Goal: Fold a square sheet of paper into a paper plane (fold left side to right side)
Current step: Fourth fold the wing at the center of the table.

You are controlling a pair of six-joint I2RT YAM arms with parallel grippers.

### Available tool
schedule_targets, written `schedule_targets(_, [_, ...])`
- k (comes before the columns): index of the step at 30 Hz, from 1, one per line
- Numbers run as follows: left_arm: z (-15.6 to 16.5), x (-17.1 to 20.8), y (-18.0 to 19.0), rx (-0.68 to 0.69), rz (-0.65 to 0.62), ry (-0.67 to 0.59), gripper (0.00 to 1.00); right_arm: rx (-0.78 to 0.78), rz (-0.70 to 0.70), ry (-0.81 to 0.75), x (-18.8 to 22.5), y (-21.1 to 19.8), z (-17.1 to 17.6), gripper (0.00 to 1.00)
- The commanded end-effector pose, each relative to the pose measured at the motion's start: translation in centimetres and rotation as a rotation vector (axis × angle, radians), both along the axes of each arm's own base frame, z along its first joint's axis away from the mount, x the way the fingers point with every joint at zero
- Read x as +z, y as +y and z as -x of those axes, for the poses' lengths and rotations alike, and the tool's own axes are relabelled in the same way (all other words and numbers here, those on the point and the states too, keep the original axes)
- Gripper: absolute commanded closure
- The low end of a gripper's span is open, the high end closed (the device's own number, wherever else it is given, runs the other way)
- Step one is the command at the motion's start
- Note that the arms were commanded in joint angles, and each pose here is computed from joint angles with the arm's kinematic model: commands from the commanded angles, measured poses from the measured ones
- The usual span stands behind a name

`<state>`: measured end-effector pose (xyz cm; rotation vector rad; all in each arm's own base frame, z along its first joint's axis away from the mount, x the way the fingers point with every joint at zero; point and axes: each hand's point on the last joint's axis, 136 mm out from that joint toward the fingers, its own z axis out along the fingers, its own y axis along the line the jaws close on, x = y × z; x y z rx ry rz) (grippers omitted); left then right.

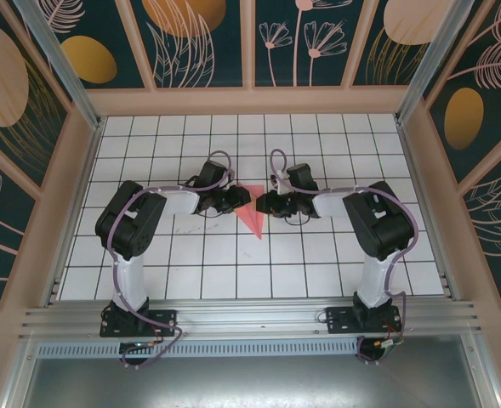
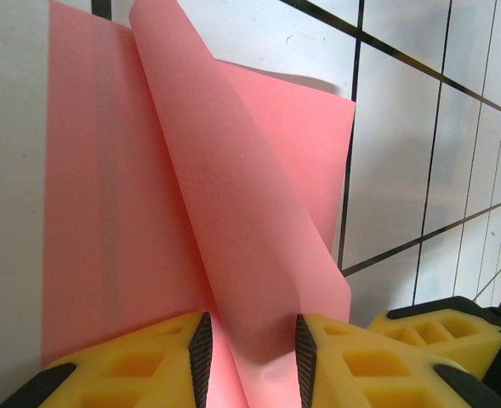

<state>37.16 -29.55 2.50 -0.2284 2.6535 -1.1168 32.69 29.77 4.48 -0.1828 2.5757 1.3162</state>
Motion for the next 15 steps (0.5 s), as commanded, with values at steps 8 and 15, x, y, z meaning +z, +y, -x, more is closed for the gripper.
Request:
schedule_targets(8, [0.7, -1.3, 0.5, -0.007, -0.051, 0.025, 0.66, 0.025, -0.013, 0.022, -0.1, 0.8, -0.1, 0.90])
schedule_targets(15, [0.7, -1.2, 0.5, -0.008, -0.052, 0.024, 0.66, 0.006, 0.045, 0.031, -1.1, 0.1, -0.2, 1.00])
